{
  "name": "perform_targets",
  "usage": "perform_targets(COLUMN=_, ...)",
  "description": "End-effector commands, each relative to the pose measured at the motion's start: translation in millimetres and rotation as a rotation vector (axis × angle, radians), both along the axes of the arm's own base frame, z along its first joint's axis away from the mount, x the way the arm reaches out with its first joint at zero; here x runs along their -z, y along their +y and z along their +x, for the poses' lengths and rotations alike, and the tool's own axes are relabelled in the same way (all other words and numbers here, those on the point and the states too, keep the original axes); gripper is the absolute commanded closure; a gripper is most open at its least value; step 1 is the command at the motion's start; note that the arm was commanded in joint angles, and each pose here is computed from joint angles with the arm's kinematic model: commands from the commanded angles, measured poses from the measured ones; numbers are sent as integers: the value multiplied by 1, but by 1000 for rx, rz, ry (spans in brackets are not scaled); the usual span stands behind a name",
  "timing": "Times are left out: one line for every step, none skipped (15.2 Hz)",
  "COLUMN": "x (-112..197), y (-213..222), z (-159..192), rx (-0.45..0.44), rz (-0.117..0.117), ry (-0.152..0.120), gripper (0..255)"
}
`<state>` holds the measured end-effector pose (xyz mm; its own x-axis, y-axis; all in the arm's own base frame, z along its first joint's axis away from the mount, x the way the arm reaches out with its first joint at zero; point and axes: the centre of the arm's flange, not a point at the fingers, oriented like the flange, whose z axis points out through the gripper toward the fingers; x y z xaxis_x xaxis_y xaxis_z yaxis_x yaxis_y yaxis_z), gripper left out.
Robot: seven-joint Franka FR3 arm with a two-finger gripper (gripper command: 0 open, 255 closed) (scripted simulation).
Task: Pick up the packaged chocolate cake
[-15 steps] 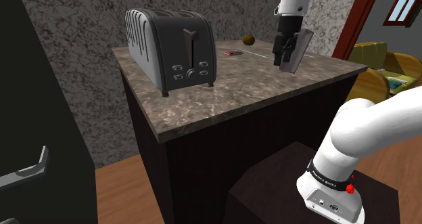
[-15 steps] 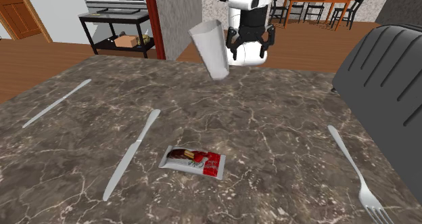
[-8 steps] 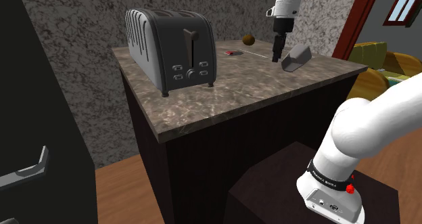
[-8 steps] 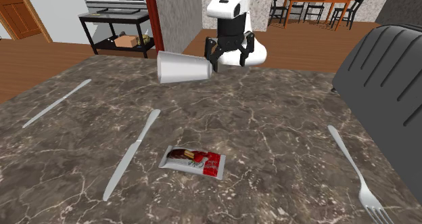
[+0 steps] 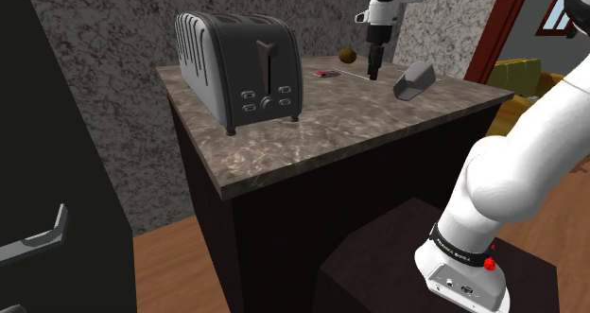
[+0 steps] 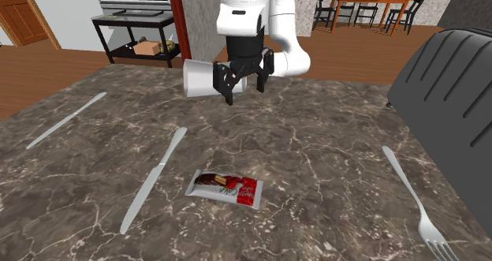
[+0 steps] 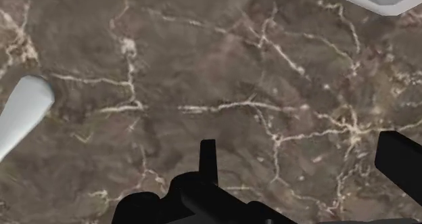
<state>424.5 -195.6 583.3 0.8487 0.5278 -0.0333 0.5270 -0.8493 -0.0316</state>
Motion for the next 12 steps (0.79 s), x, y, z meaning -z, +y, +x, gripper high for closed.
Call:
perform_targets(x=0, y=-13, z=22, rx=-80, rz=-2, ry=-6, gripper=0)
perform_targets(x=1, y=-19, z=33, rx=-117, rz=-2, ry=-8, gripper=0)
perform_targets(x=1, y=-24, z=45, rx=-153, rz=-2, ry=-11, gripper=0)
perform_targets(x=1, y=-29, z=57, rx=-190, rz=-2, ry=-14, gripper=0)
perform_targets(x=2, y=-33, z=69, rx=-227, rz=-2, ry=-16, gripper=0)
perform_targets(x=2, y=-37, z=81, rx=-263, rz=-2, ry=-19, gripper=0)
perform_targets(x=3, y=-40, z=93, rx=-300, rz=-2, ry=-22, gripper=0)
perform_targets(x=3, y=-43, z=106, rx=-337, rz=-2, ry=-24, gripper=0)
perform_targets(x=3, y=-45, z=118, rx=-374, rz=-2, ry=-27, gripper=0)
perform_targets(x=3, y=-47, z=131, rx=-410, rz=-2, ry=-29, gripper=0)
perform_targets(x=4, y=-49, z=144, rx=-447, rz=-2, ry=-32, gripper=0)
perform_targets(x=4, y=-50, z=156, rx=-484, rz=-2, ry=-35, gripper=0)
